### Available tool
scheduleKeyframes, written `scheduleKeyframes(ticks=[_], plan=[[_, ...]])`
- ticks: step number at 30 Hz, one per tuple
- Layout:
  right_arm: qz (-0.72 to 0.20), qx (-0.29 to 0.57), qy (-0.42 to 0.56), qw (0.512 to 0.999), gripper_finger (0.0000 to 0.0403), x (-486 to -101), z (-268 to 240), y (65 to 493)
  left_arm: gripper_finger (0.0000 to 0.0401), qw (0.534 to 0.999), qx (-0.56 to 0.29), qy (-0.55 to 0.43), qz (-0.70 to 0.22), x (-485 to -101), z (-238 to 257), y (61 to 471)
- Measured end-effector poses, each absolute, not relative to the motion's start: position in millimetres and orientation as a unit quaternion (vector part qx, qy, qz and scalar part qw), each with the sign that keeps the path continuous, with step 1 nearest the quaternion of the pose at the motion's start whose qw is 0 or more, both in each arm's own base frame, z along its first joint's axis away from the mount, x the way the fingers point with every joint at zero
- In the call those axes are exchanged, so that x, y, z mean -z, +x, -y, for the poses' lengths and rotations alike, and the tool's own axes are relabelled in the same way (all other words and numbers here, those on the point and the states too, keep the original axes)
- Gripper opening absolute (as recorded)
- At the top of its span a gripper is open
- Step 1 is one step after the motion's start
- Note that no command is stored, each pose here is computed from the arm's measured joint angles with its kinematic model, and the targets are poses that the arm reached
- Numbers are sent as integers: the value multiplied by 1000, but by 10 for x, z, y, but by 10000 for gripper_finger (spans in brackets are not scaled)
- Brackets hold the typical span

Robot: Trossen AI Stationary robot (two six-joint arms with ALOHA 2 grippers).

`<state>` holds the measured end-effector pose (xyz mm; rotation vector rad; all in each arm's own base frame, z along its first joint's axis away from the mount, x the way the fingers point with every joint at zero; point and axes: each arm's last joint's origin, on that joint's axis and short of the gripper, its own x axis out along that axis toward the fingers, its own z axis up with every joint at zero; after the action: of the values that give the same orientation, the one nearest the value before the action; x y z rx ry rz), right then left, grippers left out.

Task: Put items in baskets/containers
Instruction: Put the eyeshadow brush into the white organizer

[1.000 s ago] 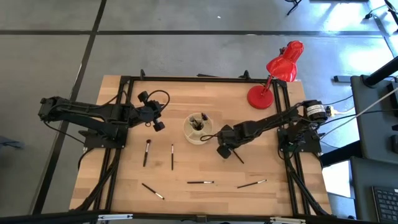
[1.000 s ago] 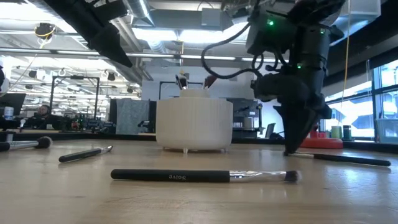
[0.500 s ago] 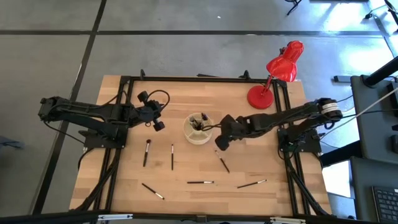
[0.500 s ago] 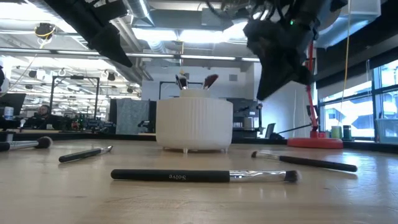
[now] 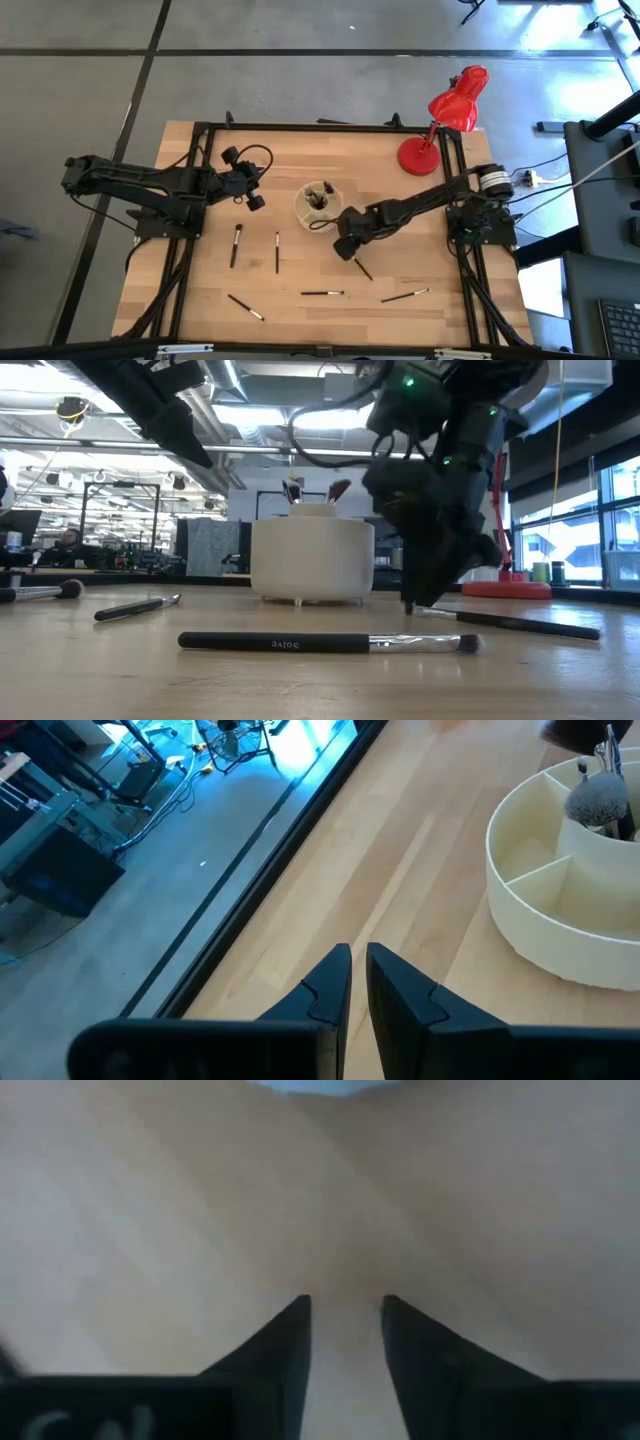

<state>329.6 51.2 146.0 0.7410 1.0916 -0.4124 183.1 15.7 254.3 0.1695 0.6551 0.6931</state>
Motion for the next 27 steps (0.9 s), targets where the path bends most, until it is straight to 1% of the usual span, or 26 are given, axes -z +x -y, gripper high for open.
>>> scheduleKeyframes(ticks=[3,5,12,17,20,24,27], plan=[[-510,172,352,766,143,-1402,-527,3326,33,885,-333,82,-315,-2543,-157,1831],[-514,158,358,764,145,-1395,-530,3333,33,885,-333,82,-316,-2542,-157,1830],[-515,148,363,762,129,-1459,-514,3316,33,885,-333,82,-316,-2542,-158,1830],[-513,110,322,788,122,-1436,-639,3335,33,885,-332,82,-316,-2542,-157,1831],[-516,100,308,793,122,-1415,-696,3337,33,885,-332,82,-316,-2542,-157,1831],[-509,90,315,796,122,-1421,-716,3355,33,885,-332,81,-316,-2542,-157,1831],[-500,65,328,799,122,-1431,-749,3389,33,885,-332,81,-316,-2542,-157,1831]])
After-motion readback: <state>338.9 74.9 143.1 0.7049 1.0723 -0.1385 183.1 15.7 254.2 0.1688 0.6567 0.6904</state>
